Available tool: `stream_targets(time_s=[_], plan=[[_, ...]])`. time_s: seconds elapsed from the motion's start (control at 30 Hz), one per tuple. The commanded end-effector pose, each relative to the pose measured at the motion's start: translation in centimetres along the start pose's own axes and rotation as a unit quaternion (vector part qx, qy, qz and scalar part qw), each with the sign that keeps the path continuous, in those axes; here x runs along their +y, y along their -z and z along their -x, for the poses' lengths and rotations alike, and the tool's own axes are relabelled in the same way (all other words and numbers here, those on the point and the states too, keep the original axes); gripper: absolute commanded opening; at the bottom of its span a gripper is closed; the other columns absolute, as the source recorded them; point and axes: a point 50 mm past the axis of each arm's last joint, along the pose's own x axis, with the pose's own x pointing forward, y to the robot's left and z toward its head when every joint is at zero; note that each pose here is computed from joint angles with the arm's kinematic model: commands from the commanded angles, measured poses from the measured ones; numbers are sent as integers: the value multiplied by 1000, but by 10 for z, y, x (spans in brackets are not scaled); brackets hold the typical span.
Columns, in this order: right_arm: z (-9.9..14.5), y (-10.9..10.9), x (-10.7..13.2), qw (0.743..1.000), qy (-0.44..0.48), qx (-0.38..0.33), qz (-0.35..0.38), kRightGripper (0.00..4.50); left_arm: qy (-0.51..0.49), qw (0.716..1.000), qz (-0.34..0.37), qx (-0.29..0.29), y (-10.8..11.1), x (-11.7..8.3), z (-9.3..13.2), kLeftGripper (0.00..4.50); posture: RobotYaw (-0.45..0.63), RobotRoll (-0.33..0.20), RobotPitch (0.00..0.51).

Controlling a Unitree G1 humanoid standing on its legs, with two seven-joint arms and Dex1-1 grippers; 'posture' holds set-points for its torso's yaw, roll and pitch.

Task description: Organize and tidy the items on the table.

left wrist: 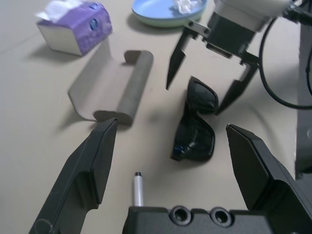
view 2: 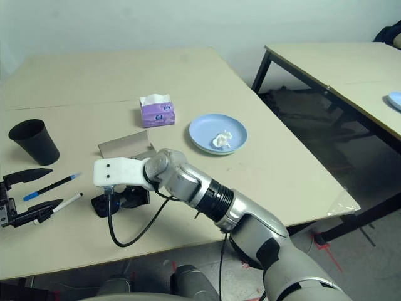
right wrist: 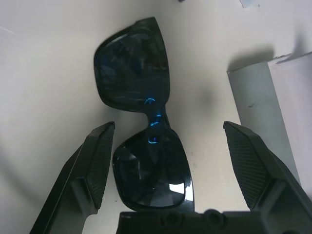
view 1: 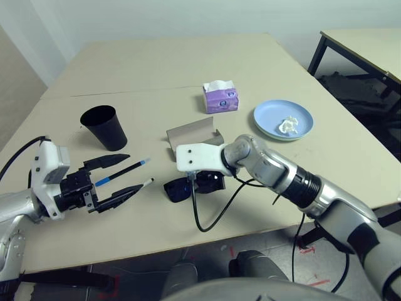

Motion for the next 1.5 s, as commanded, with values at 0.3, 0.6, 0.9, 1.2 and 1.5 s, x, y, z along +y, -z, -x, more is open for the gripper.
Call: stream_targets(time_s=[0.3, 0.6, 0.9, 1.2, 1.5], plan=[[-12, 4, 1, 1000, 13, -7, 1, 4472, 9, 999, -10, 29, 19, -3, 8, 4500, -36, 0, 32], [-14, 8, 8, 1000, -8, -5, -12, 1358, 6, 1000, -15, 24, 27, 0, 12, 4500, -39, 0, 35], [-12, 13, 10, 1000, -11, -3, -24, 36, 6, 1000, -17, 23, 35, 2, 16, 4500, -43, 0, 34], [-3, 3, 0, 1000, 6, -15, 4, 683, 5, 1000, -15, 21, 41, 3, 17, 4500, -42, 0, 33], [-10, -14, -1, 999, -3, -35, 30, 3988, 4, 1000, -11, 24, 46, 2, 20, 4500, -39, 0, 37]])
